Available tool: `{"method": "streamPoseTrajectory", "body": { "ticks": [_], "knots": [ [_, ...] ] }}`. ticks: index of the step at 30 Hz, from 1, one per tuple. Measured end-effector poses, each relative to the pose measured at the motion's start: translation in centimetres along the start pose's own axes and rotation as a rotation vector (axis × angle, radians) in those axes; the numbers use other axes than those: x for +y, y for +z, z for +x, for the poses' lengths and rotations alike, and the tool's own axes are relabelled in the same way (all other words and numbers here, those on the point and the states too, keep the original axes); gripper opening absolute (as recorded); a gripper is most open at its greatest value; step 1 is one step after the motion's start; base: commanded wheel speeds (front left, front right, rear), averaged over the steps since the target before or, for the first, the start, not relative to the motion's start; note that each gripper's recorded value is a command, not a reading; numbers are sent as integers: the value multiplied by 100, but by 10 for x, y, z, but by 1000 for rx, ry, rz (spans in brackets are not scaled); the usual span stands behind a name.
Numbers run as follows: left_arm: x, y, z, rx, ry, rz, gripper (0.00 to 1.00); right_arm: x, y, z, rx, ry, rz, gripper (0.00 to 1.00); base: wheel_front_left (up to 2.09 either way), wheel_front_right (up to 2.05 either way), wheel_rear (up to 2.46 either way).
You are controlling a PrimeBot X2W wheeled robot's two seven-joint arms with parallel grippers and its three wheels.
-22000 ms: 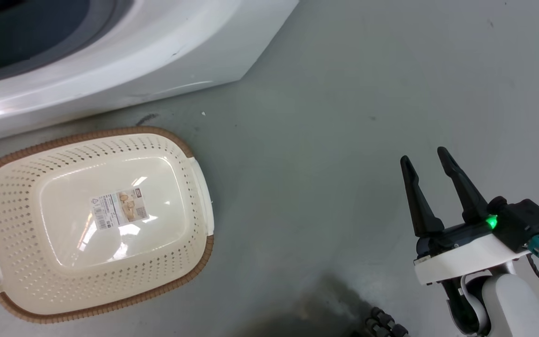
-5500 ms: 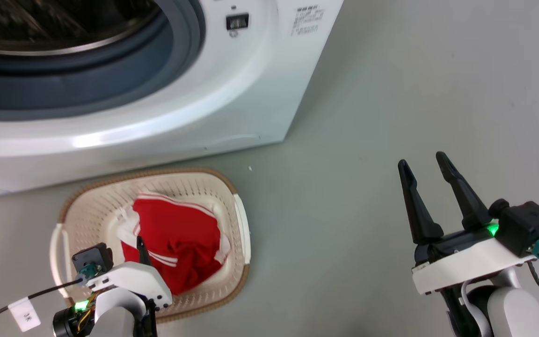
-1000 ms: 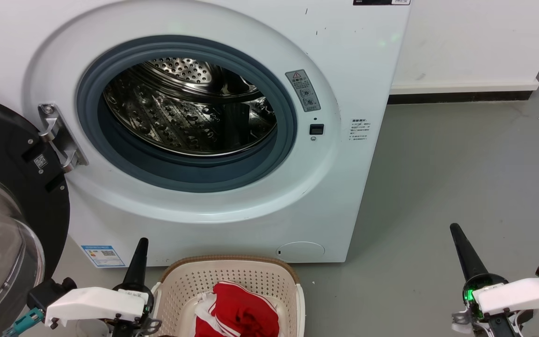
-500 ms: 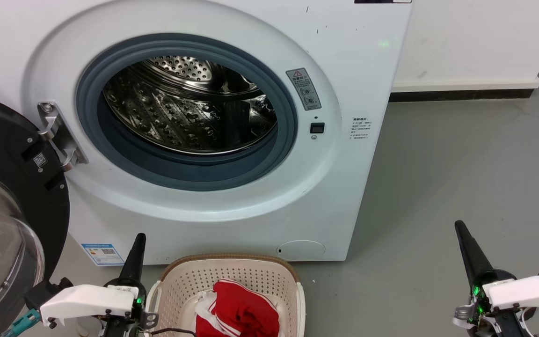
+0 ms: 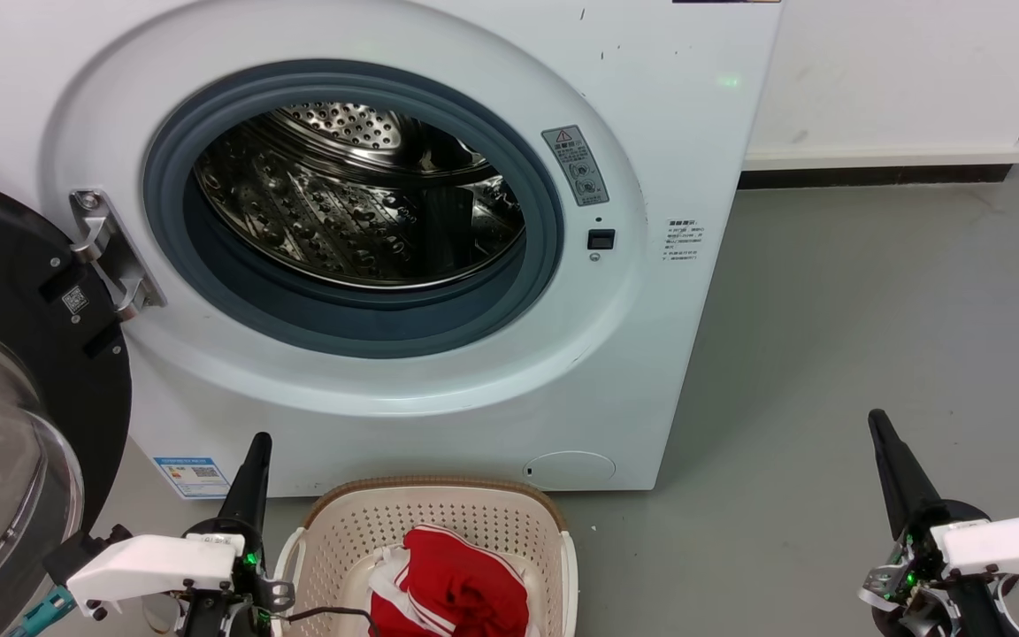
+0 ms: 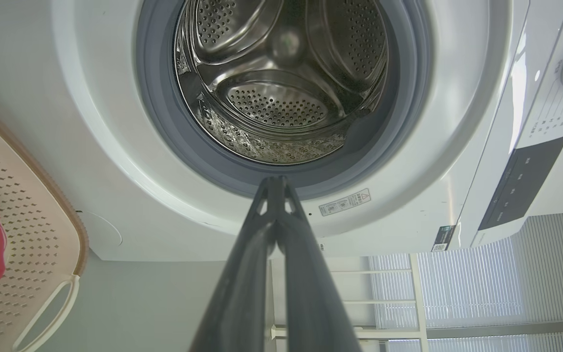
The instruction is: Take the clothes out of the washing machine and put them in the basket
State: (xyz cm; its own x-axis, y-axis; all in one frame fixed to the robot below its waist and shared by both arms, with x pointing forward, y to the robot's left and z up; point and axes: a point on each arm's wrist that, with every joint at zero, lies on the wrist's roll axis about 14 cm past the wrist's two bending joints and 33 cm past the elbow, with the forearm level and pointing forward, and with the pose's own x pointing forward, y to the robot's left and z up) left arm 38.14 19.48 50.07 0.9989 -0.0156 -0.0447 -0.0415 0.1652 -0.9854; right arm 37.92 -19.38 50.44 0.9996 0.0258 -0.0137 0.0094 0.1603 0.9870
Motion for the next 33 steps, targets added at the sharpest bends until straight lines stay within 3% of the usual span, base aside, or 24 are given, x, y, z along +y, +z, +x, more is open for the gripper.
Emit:
{"method": "streamPoseTrajectory", "body": {
  "ticks": [22,33],
  "knots": [
    [-3,6,6,-19,-32,-163,0,0,7,8,-29,4,157,0,0,0,0],
    [-4,6,7,-21,-36,-170,0,-1,7,8,-28,2,164,0,0,0,0]
  ]
}}
